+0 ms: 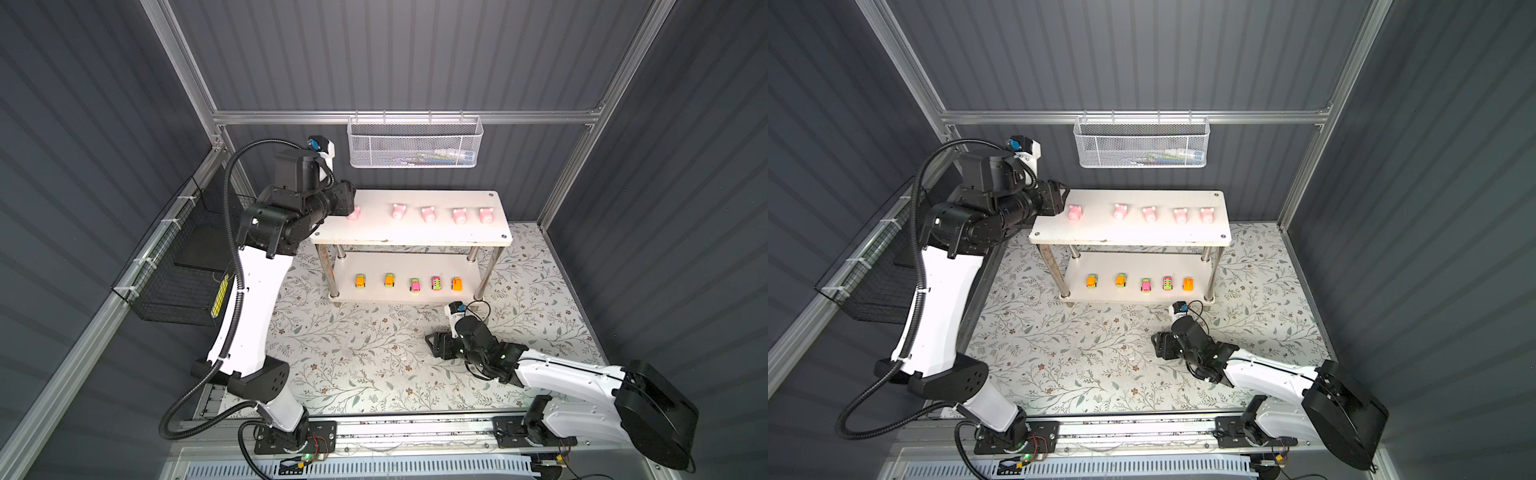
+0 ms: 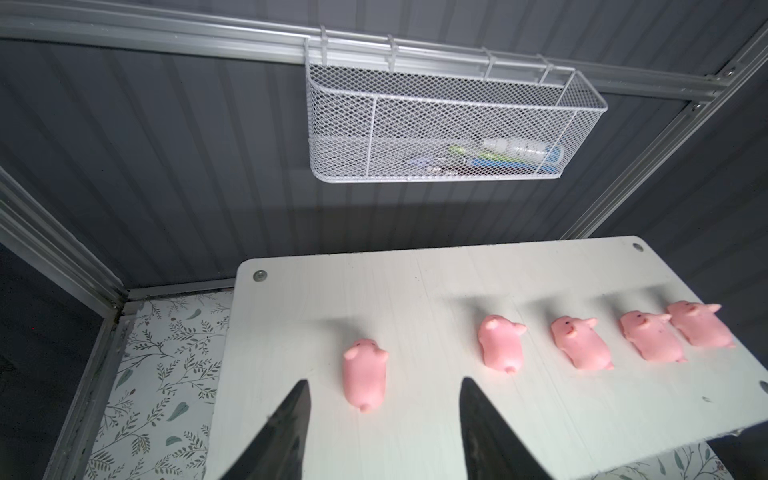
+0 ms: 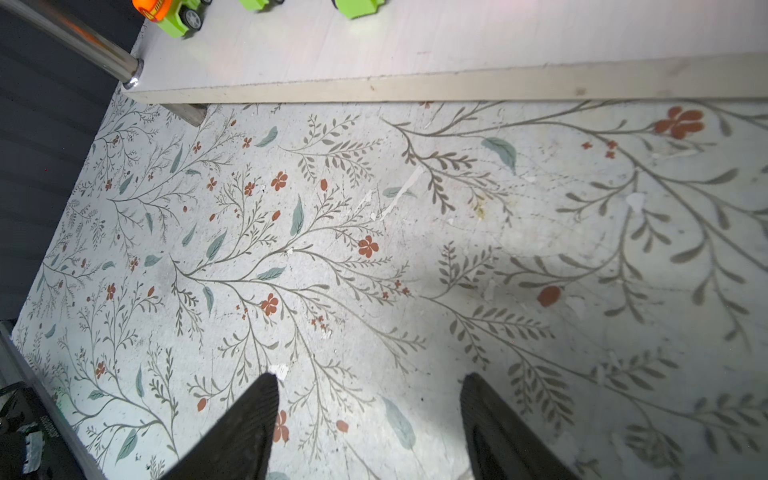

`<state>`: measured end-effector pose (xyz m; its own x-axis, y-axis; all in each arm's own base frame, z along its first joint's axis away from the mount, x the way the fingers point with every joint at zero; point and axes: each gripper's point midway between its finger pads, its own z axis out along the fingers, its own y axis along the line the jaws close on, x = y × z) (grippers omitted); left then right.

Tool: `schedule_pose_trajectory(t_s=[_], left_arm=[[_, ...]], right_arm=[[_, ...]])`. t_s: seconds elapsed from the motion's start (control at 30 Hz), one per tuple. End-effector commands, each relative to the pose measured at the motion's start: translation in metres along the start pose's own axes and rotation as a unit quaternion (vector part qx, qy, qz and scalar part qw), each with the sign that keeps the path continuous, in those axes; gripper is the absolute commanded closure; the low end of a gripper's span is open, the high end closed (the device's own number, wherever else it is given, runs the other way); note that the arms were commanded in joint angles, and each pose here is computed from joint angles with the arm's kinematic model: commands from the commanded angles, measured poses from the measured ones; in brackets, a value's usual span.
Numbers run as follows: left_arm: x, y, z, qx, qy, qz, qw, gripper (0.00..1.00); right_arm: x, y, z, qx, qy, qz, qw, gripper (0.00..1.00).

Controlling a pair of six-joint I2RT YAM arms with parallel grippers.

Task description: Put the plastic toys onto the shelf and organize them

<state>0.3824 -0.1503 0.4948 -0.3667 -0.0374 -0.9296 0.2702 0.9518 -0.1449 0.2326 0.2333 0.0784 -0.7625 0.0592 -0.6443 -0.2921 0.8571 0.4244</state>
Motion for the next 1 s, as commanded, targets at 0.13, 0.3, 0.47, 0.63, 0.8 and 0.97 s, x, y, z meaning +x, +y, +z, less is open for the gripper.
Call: schedule_pose_trajectory(t_s=[0.13,0.3,0.47,0.63,0.8,0.97], left_arm=[[0.022,0.017,-0.068,-0.006,-0.065,-0.026,0.998,0.41],[0.093,0.049,-0.097,-0.062,-0.045,-0.037,0.996,0.38],[0.167,0.081,-0.100,-0.119,-0.041,-0.055,0.991,0.32],[0.221,0.111,-0.094,-0.175,-0.067,-0.056,0.981,0.30],[0.235,0.128,-0.075,-0.228,-0.060,-0.064,0.970,0.30],[0.262,0.142,-0.041,-0.275,-0.028,-0.094,0.956,0.28]], right_arm=[[-0.024,-0.022,-0.040,0.050,-0.078,0.005,0.996,0.30],[-0.049,-0.057,-0.096,0.122,-0.157,0.014,0.980,0.30],[-0.072,-0.096,-0.150,0.198,-0.244,0.037,0.949,0.30],[-0.083,-0.126,-0.177,0.260,-0.294,0.054,0.918,0.29],[-0.094,-0.149,-0.187,0.312,-0.327,0.064,0.890,0.29],[-0.099,-0.168,-0.186,0.336,-0.338,0.082,0.875,0.29]])
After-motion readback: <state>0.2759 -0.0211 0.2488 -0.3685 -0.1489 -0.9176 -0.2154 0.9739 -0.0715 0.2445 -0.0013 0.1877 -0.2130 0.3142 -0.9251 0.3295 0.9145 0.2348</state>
